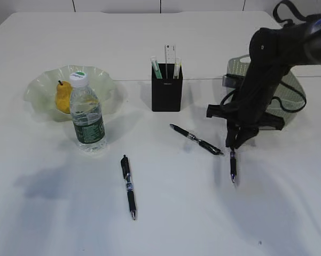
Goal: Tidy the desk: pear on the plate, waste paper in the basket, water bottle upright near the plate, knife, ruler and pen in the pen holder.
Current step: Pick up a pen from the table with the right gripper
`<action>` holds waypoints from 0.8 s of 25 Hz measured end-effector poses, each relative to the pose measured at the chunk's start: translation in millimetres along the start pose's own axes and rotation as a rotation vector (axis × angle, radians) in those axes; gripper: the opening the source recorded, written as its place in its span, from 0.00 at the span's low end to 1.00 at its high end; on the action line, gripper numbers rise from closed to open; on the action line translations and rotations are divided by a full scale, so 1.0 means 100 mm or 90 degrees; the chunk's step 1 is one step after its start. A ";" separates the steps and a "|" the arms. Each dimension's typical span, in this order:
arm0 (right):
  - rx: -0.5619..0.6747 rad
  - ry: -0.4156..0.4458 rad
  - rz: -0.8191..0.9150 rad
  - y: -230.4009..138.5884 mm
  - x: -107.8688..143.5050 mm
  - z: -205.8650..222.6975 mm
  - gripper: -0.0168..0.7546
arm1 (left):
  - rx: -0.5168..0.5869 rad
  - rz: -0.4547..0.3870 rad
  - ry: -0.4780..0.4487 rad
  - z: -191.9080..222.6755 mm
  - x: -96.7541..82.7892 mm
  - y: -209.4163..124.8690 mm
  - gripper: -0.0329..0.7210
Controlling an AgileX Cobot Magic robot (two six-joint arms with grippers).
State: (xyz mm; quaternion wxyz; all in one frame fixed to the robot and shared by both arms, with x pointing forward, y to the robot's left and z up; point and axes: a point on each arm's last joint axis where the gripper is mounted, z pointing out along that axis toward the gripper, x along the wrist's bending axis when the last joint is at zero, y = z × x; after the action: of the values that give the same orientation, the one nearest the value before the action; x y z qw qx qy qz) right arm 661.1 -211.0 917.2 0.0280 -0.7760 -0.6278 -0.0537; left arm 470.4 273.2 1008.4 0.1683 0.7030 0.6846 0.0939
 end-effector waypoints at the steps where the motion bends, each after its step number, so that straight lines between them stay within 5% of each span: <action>1: -0.005 0.002 -0.003 0.02 0.02 -0.04 0.15 | 0.000 0.000 0.000 0.00 0.00 0.00 0.50; 20: -0.174 0.107 -0.114 0.38 0.32 -0.76 0.15 | 0.022 0.000 0.000 0.00 0.00 -0.03 0.49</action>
State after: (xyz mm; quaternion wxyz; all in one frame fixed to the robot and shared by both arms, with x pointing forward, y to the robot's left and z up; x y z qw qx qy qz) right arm 701.3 -196.3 997.6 -0.0307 -0.7062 -0.6769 -0.2053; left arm 467.5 273.2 1007.3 0.1563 0.7057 0.6861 0.0823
